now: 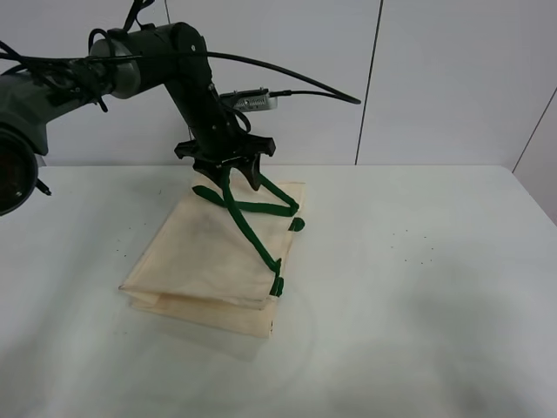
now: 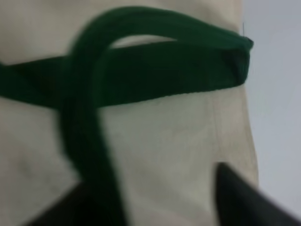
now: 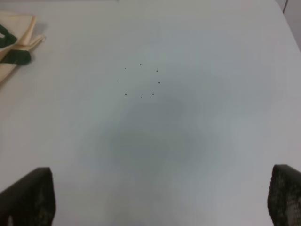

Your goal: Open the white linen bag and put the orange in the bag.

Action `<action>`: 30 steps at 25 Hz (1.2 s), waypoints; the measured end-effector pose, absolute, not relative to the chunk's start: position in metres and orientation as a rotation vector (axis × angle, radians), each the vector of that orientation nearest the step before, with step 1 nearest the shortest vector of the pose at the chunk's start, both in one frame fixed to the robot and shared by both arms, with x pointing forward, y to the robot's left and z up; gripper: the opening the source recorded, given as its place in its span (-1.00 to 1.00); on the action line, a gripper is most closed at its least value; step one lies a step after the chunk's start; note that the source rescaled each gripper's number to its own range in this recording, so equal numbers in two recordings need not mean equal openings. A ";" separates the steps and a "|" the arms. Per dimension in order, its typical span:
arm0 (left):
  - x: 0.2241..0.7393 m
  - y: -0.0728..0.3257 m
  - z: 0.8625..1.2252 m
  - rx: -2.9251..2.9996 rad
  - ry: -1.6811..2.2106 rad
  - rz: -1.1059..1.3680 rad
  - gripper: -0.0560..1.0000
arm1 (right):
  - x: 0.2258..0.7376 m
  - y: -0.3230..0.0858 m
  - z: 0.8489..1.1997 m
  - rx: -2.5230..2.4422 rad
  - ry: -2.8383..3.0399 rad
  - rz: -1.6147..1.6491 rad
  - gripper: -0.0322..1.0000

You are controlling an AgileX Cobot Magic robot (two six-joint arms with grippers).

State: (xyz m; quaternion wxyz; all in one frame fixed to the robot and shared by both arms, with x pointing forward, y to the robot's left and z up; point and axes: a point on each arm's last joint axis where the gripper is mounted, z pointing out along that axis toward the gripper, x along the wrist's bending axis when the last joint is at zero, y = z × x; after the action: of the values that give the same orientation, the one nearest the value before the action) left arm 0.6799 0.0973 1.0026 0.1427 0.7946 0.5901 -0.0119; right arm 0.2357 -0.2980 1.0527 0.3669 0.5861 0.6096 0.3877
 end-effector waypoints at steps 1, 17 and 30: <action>0.681 0.097 1.002 2.292 1.700 -0.030 0.71 | 0.236 -0.298 1.053 1.506 1.566 0.996 1.00; 0.703 0.169 1.001 2.248 1.979 0.211 0.96 | 0.236 -0.298 1.053 1.506 1.566 0.996 1.00; 0.719 0.297 1.000 2.040 2.238 0.241 0.94 | 0.236 -0.298 1.053 1.506 1.566 0.996 1.00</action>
State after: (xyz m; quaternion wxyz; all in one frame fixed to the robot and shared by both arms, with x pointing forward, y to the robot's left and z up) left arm 0.7186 0.2972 1.0002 0.0519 0.6706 0.7358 0.0792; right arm 0.2357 -0.2980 1.0527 0.3669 0.5861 0.6096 0.3877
